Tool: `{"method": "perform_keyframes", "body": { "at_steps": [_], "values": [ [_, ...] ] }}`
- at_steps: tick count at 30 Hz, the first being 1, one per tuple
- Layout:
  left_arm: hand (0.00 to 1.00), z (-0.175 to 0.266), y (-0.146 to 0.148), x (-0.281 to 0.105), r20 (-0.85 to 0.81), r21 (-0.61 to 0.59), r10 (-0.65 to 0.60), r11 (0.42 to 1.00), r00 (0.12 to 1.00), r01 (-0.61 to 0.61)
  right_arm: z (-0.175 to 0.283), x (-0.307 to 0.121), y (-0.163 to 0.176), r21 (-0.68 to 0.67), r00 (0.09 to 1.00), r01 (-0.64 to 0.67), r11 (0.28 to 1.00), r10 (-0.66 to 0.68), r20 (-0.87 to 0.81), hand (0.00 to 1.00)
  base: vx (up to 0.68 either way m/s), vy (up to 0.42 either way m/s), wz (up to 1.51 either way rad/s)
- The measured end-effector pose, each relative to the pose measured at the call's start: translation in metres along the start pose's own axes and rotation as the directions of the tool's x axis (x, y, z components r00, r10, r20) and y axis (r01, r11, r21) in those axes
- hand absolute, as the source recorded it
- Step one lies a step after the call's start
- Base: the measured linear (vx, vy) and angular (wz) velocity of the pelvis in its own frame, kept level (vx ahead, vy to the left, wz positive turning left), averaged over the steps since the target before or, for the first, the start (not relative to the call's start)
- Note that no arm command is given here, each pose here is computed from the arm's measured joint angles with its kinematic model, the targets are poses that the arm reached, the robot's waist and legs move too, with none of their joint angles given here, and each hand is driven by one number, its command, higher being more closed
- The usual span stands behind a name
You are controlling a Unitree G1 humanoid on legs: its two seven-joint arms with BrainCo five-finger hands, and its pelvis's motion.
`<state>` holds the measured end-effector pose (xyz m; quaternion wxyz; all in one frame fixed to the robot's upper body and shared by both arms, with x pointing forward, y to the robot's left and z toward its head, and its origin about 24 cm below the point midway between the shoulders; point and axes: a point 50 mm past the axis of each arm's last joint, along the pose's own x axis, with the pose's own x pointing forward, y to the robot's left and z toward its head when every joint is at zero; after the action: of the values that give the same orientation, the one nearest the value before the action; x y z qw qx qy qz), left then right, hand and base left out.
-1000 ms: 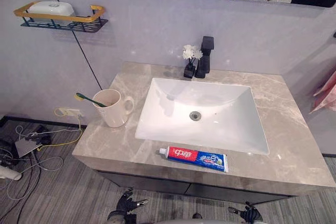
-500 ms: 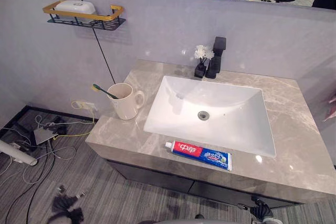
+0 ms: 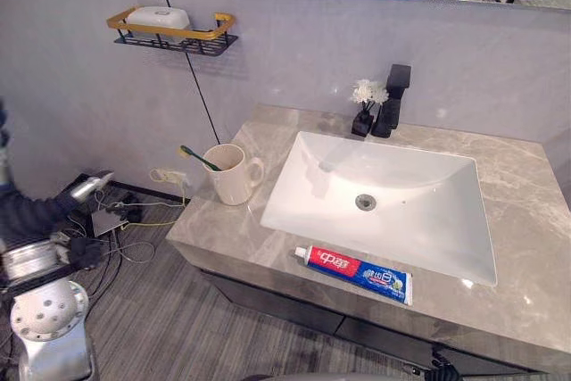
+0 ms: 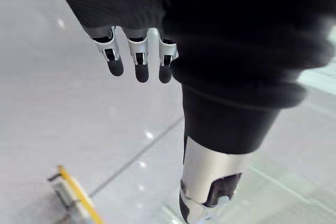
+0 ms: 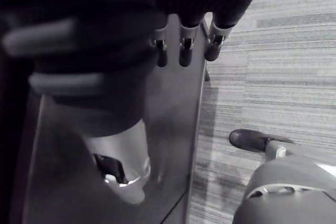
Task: Organize washtable
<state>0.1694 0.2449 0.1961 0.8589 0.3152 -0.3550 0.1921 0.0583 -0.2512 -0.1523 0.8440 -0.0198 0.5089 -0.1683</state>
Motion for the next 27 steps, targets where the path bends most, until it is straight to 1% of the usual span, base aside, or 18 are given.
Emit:
{"method": "perform_keyframes", "body": {
  "at_steps": [1, 3, 4, 5, 7, 10, 13, 15, 16, 17, 22, 24, 27],
  "values": [
    [0.0, 0.006, -0.004, 0.001, 0.031, -0.009, -0.022, 1.0, 0.999, 0.022, 0.0, 0.0, 0.001, 0.004, 1.0, -0.002, 1.0, 0.002, -0.001, 0.0, -0.07, -0.003, 0.01],
    [0.0, 0.023, -0.018, 0.002, 0.12, -0.051, -0.109, 0.992, 0.987, 0.116, -0.001, 0.0, 0.004, 0.0, 1.0, -0.016, 1.0, 0.016, -0.002, 0.0, -0.07, -0.005, -0.01],
    [0.0, 0.032, -0.029, 0.0, 0.162, -0.092, -0.17, 0.978, 0.972, 0.187, -0.001, 0.0, 0.006, -0.008, 0.999, -0.034, 0.999, 0.034, -0.003, 0.0, -0.07, -0.005, 0.0],
    [0.0, 0.036, -0.035, -0.001, 0.183, -0.113, -0.204, 0.967, 0.962, 0.227, -0.001, 0.0, 0.007, -0.01, 0.999, -0.043, 0.999, 0.043, -0.005, 0.0, -0.06, -0.002, -0.02],
    [0.0, 0.049, -0.059, -0.007, 0.25, -0.193, -0.314, 0.911, 0.916, 0.365, -0.001, 0.0, 0.013, -0.024, 0.998, -0.064, 0.998, 0.064, -0.009, 0.0, -0.04, -0.001, -0.05],
    [0.0, 0.058, -0.073, -0.009, 0.308, -0.223, -0.387, 0.859, 0.869, 0.461, 0.002, 0.001, 0.016, -0.023, 0.997, -0.073, 0.997, 0.073, -0.001, 0.0, -0.03, -0.005, -0.12],
    [0.0, 0.064, -0.087, -0.013, 0.347, -0.259, -0.432, 0.809, 0.833, 0.528, 0.004, 0.002, 0.017, -0.022, 0.997, -0.076, 0.997, 0.076, 0.002, 0.0, -0.02, 0.005, -0.08],
    [0.0, 0.067, -0.108, -0.015, 0.37, -0.276, -0.476, 0.764, 0.798, 0.583, 0.002, 0.002, 0.018, -0.012, 0.997, -0.076, 0.997, 0.076, -0.008, 0.0, -0.01, 0.021, -0.12],
    [0.0, 0.066, -0.113, -0.016, 0.369, -0.278, -0.485, 0.756, 0.793, 0.592, 0.001, 0.002, 0.018, -0.006, 0.997, -0.076, 0.997, 0.076, -0.009, 0.0, -0.02, 0.027, -0.07],
    [0.0, 0.065, -0.124, -0.017, 0.364, -0.28, -0.515, 0.734, 0.776, 0.618, 0.0, 0.001, 0.019, 0.002, 0.997, -0.078, 0.997, 0.078, -0.011, 0.0, -0.01, 0.024, -0.05],
    [0.0, 0.058, -0.154, -0.032, 0.314, -0.281, -0.613, 0.67, 0.726, 0.687, 0.0, 0.001, 0.022, 0.039, 0.997, -0.08, 0.996, 0.08, -0.011, 0.0, 0.0, 0.03, -0.1],
    [0.0, 0.049, -0.166, -0.038, 0.279, -0.254, -0.663, 0.646, 0.694, 0.72, 0.0, 0.001, 0.021, 0.054, 0.997, -0.073, 0.996, 0.074, -0.01, 0.0, 0.0, 0.021, -0.16],
    [0.0, 0.04, -0.176, -0.046, 0.237, -0.222, -0.71, 0.625, 0.663, 0.748, 0.001, 0.002, 0.021, 0.064, 0.997, -0.071, 0.995, 0.071, -0.007, 0.0, 0.0, 0.027, -0.1]
  ]
}}
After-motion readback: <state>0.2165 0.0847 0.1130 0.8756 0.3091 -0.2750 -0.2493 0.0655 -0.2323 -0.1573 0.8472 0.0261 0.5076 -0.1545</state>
